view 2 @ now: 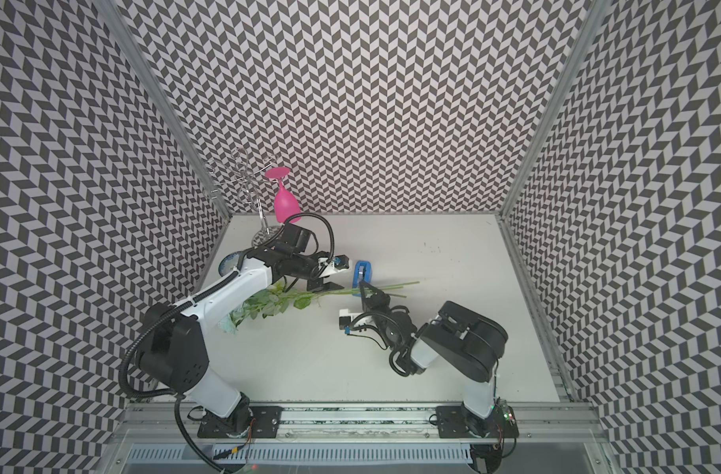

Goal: Wrap bouquets with tape
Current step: Wrap the tape around the bouquet.

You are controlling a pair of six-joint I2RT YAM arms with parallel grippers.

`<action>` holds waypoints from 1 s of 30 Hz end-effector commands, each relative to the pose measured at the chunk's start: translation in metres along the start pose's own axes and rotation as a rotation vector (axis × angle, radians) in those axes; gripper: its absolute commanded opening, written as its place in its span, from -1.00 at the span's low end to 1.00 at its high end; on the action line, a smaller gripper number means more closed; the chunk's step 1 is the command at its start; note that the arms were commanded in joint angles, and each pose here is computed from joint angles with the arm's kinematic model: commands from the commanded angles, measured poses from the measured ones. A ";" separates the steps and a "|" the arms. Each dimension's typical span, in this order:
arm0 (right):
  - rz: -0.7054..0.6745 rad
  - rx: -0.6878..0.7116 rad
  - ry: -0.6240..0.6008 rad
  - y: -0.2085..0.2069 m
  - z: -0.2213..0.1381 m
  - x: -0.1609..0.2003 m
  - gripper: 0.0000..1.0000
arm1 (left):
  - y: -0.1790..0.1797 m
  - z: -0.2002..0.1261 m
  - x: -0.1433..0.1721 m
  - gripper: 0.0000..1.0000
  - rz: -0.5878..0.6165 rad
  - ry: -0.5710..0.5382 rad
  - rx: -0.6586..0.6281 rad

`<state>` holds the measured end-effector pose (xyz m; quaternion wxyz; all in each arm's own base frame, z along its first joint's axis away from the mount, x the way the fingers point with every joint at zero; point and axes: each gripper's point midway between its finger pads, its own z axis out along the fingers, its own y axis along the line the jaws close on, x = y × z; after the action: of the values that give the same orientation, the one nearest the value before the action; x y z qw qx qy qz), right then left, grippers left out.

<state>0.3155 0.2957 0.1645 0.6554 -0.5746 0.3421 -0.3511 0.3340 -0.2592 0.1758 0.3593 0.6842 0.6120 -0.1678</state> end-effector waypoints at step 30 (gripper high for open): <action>0.150 0.154 -0.064 -0.050 -0.007 -0.020 -0.88 | -0.008 -0.005 0.023 -0.99 0.039 0.080 -0.089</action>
<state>0.3135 0.2986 0.1690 0.6624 -0.5637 0.3517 -0.3462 0.3087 -0.2426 0.1456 0.3229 0.6916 0.6282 -0.1508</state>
